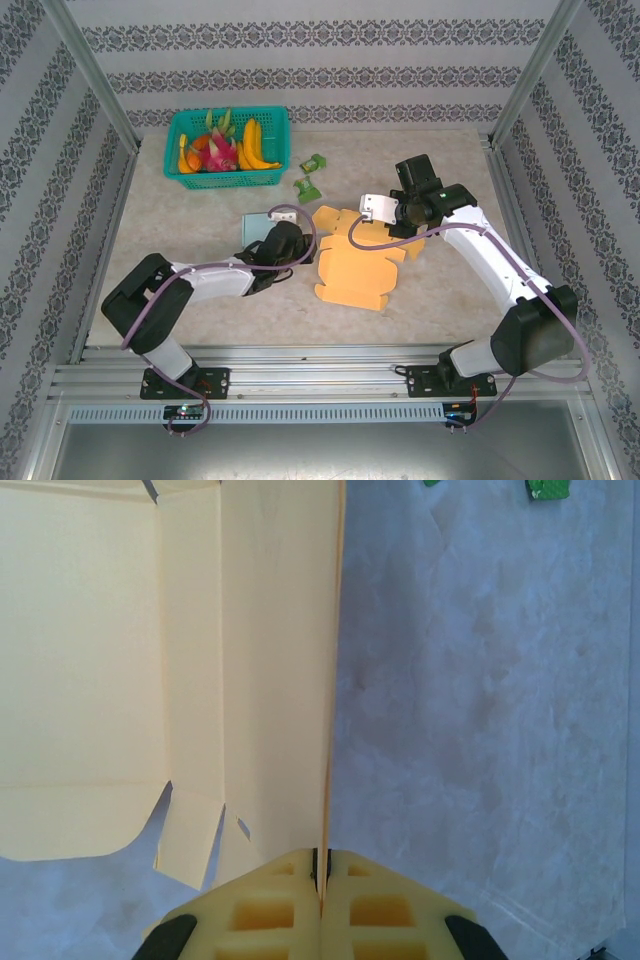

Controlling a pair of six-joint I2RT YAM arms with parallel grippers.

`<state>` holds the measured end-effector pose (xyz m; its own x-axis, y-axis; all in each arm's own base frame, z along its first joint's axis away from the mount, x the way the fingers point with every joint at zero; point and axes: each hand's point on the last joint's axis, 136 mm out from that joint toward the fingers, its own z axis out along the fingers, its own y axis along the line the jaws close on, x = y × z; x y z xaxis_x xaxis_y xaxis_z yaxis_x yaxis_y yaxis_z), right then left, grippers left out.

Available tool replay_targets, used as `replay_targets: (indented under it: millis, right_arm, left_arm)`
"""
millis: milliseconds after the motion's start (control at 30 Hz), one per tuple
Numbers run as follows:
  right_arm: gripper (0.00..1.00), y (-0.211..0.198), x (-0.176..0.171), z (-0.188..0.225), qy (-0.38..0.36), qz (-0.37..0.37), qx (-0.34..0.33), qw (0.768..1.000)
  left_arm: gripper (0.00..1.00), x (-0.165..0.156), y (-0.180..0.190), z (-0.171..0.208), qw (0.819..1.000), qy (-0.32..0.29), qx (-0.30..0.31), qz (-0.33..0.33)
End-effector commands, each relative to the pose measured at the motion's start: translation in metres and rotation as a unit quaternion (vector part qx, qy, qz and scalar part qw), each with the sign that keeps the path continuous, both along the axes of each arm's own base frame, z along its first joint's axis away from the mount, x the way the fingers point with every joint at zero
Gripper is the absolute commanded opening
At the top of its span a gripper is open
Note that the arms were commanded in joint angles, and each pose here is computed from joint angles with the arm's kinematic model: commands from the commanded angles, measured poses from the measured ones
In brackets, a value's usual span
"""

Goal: Fold the paper box

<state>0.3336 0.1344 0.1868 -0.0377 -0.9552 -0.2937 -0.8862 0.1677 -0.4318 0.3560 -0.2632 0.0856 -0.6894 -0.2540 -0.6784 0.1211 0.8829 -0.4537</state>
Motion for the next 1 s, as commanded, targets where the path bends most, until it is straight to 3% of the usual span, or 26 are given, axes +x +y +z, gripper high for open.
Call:
replay_targets:
  millis: [0,233,433,767,967]
  right_arm:
    - [0.0,0.004,-0.005,0.003,0.002,0.007,0.019,1.0]
    - [0.0,0.008,-0.003,-0.005,0.011,0.001,0.023,1.0]
    - [0.0,0.008,-0.005,-0.016,0.009,0.012,0.012,1.0]
    - [0.0,0.005,-0.003,-0.017,-0.082,0.07,-0.017,0.994]
    - [0.0,0.02,-0.003,-0.012,-0.188,0.129,-0.037,0.973]
  left_arm:
    - [0.27,0.013,-0.015,0.013,0.999,-0.009,-0.04,-0.005]
    - [0.34,0.014,-0.043,0.029,0.993,-0.005,-0.106,-0.041]
    - [0.39,0.008,-0.037,0.038,0.993,-0.018,-0.105,-0.046]
    - [0.39,-0.05,-0.001,0.038,0.988,-0.076,-0.037,-0.129]
    - [0.39,-0.065,0.034,0.036,0.985,-0.117,0.038,-0.119]
